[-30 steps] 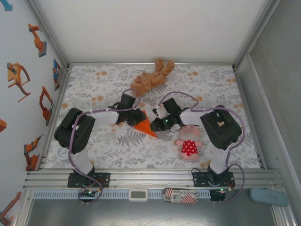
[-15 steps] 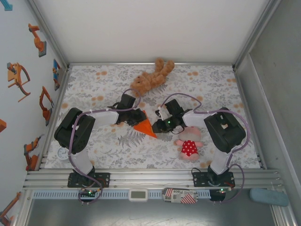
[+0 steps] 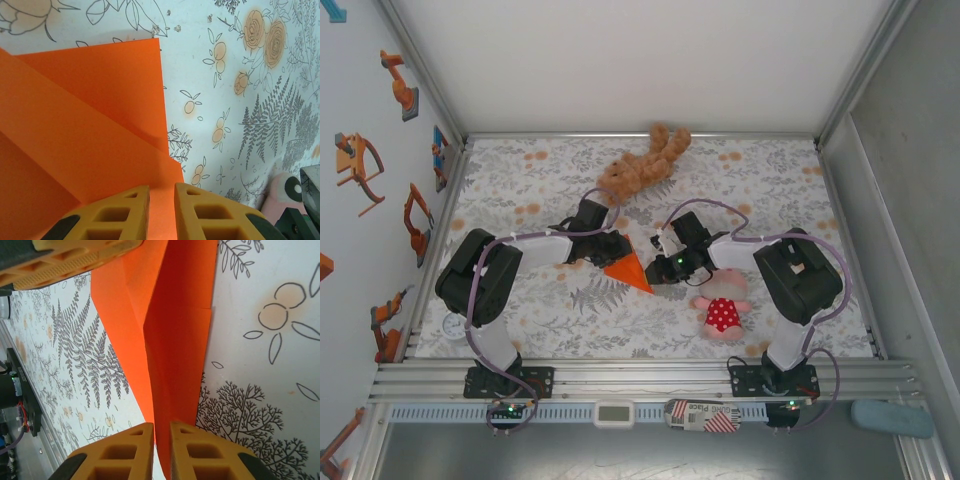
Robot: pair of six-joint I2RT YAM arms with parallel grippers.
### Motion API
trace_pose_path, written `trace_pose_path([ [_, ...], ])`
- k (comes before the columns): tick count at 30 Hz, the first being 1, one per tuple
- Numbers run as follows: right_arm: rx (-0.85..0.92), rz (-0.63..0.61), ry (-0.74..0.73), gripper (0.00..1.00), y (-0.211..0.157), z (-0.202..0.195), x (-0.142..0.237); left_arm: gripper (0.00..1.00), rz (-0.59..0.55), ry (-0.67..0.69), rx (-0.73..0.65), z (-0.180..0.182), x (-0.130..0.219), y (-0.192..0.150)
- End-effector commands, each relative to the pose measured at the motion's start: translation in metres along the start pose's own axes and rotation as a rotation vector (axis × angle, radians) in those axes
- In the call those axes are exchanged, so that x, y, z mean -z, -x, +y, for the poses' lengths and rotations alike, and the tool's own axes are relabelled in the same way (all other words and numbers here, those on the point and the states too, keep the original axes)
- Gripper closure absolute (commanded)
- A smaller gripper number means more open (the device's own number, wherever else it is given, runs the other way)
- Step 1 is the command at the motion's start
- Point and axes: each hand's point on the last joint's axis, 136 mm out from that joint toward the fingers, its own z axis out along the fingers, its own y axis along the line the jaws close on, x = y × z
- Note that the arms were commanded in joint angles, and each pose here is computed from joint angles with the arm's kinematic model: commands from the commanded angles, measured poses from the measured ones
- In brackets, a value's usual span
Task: Fold a paper plane with a square sheet of paper (pick it up from the middle)
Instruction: Fourth fold the wing at the center of the table.
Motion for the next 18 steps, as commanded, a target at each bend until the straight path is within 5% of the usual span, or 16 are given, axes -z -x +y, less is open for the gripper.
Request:
trace_pose_path([
  [1, -0.009, 0.031, -0.006, 0.86, -0.008, -0.006, -0.001, 0.78, 0.012, -0.003, -0.027, -0.005, -0.002, 0.001],
  [18, -0.026, 0.066, -0.035, 0.89, -0.016, -0.020, -0.009, 0.78, 0.016, 0.000, -0.032, -0.006, -0.005, 0.002],
])
